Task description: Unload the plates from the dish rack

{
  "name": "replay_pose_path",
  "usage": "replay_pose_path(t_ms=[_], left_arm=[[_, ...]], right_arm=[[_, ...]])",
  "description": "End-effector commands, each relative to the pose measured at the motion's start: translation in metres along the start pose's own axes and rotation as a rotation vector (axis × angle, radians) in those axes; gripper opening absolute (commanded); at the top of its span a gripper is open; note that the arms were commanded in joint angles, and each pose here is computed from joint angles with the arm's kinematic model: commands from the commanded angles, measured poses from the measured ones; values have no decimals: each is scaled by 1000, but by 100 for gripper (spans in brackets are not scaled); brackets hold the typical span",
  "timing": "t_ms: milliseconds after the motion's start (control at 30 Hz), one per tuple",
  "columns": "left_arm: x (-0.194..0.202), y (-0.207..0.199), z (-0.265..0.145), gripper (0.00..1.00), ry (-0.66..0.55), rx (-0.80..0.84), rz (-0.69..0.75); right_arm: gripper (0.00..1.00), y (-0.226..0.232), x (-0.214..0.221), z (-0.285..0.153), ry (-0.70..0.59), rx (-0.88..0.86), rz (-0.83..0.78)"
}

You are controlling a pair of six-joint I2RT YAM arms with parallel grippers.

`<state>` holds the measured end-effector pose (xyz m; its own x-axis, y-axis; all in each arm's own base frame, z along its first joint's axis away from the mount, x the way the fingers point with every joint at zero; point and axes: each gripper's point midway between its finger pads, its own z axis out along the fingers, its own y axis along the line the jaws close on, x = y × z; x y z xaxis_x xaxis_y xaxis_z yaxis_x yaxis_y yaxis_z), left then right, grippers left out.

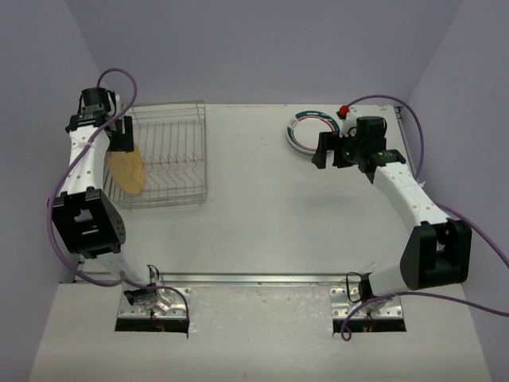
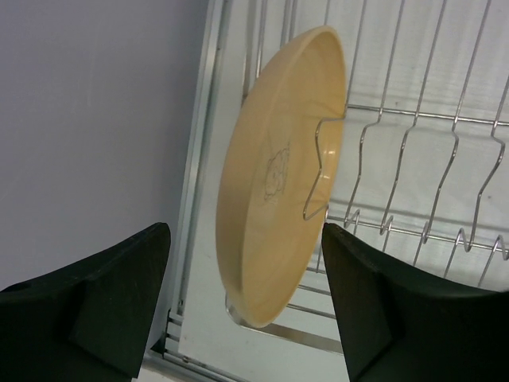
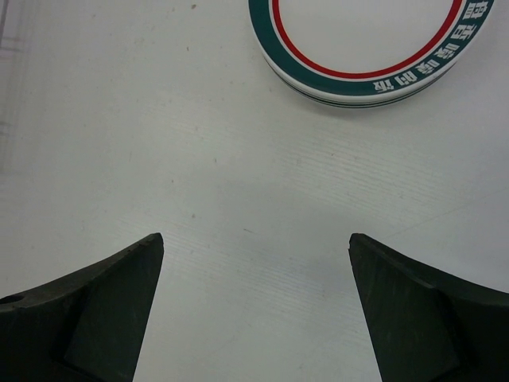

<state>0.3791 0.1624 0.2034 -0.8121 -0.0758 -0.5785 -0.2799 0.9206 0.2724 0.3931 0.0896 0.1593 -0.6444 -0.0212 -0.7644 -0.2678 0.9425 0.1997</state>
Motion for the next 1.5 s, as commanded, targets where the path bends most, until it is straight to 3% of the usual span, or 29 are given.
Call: replay_pose_path(t_ms=[0,267,633,1100,1467], left_arm=[[-13,-17,5,75,-13,124,-28],[-8,-25,18,69,38,198,-65],[-8,-41,10,46,19,306,-62],[18,-34,32,41,55,217,-62],[1,-11,21,18,-19,96,-75]], right_arm=[[99,6,-21,-14,-90,-15,-35],[99,9,-13,-13,-73,-30,-23],[99,11,-12,-11,-72,-42,-10],[99,13,-16,-12,-72,-49,-4],[99,16,-17,-12,-72,-63,6]])
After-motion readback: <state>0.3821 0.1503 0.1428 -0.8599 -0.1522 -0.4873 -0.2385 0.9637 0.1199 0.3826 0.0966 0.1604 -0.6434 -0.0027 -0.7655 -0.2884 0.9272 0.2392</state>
